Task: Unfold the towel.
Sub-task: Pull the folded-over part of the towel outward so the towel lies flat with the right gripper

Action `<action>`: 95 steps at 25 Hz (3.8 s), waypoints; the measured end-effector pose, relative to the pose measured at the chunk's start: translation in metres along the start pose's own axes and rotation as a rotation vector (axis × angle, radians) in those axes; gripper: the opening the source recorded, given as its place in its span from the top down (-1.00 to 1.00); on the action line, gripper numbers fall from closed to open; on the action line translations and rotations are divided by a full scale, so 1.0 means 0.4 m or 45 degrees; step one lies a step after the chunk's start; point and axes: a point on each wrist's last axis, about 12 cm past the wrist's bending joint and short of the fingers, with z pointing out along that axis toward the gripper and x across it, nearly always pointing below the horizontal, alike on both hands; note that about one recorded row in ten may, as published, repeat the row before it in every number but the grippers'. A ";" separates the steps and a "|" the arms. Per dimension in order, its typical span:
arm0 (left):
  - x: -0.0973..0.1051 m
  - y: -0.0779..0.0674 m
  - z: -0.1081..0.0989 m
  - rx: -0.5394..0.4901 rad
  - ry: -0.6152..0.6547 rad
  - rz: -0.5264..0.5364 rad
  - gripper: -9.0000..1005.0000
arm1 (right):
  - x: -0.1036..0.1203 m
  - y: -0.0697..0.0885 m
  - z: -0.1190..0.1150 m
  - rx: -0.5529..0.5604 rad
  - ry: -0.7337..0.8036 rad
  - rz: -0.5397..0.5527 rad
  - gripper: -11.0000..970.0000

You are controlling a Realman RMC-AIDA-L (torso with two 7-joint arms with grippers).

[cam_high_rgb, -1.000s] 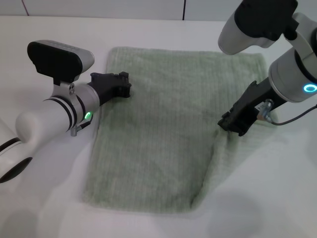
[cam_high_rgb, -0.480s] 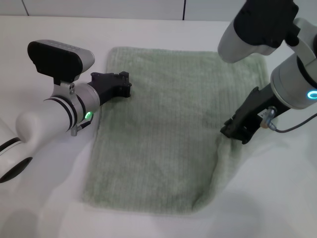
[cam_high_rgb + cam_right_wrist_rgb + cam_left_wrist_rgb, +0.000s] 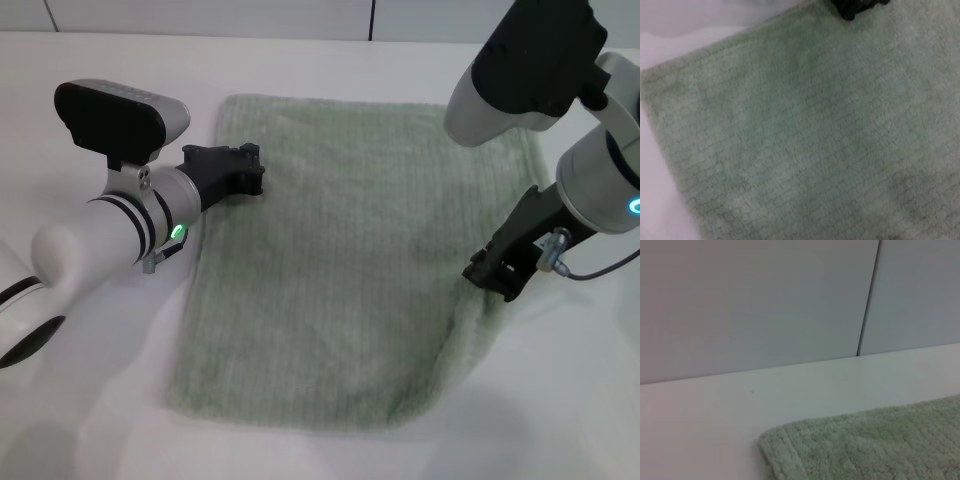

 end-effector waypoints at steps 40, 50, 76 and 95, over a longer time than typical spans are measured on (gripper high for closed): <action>-0.001 0.004 0.003 -0.015 0.019 0.008 0.99 | 0.084 0.068 0.017 0.048 0.086 -0.008 0.86; -0.003 0.003 0.004 -0.015 0.019 0.010 0.99 | 0.109 0.074 0.023 0.054 0.104 0.025 0.86; -0.006 0.001 0.005 -0.016 0.022 0.011 0.98 | 0.161 0.073 0.063 0.052 0.216 0.130 0.85; -0.002 0.002 0.003 -0.018 0.024 0.008 0.98 | 0.134 0.081 0.044 0.083 0.164 0.066 0.38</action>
